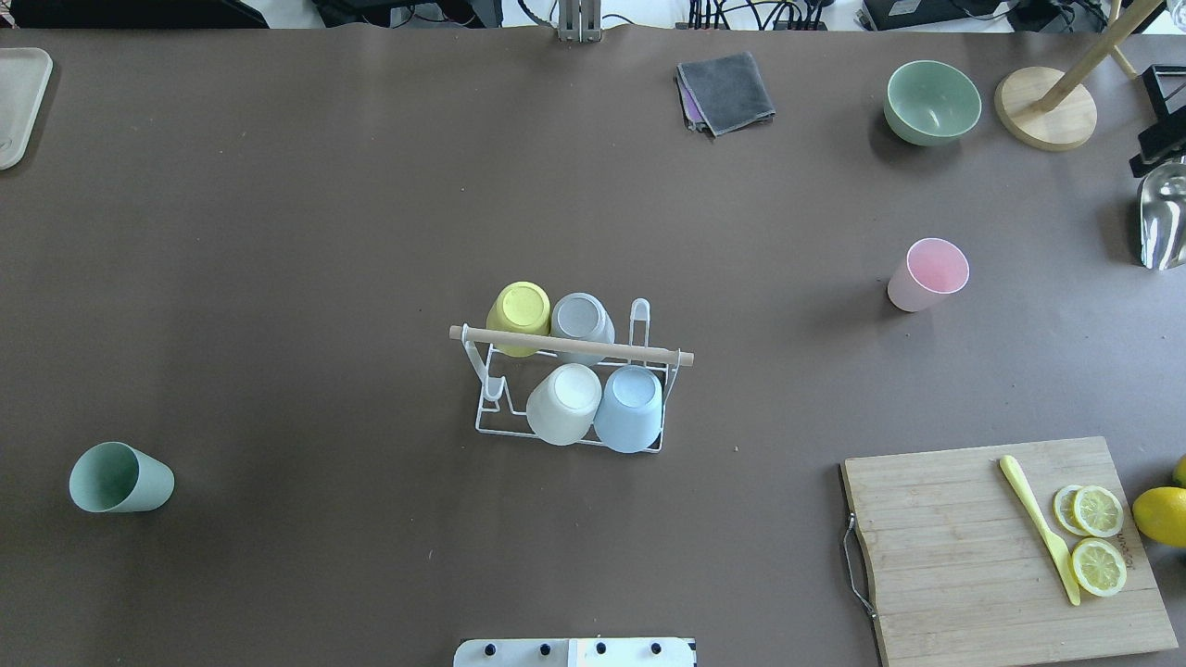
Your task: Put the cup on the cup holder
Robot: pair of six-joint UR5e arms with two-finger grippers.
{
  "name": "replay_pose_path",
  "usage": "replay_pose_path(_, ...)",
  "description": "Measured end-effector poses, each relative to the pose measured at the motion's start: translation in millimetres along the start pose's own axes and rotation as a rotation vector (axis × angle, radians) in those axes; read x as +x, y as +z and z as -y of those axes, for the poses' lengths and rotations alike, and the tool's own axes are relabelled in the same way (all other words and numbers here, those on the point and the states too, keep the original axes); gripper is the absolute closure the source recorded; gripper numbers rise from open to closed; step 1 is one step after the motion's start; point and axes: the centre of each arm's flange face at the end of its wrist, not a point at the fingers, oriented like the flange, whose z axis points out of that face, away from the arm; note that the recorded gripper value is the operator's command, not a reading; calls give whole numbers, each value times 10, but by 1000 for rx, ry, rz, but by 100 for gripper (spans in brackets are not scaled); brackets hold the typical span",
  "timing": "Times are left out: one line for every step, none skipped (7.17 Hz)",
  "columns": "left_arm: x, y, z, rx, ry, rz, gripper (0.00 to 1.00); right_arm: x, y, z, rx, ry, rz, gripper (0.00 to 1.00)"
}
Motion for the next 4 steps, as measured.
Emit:
replay_pose_path(177, 37, 91, -5, 35, 0, 2, -489, 71, 77, -9, -8, 25, 0)
replay_pose_path(390, 90, 181, -11, 75, -1, 2, -884, 150, 110, -23, -12, 44, 0)
replay_pose_path(633, 149, 269, -14, 122, 8, 2, -1153, 260, 142, -45, -15, 56, 0)
replay_pose_path(893, 224, 337, -15, 174, 29, 2, -1345, 392, 220, -78, -19, 68, 0)
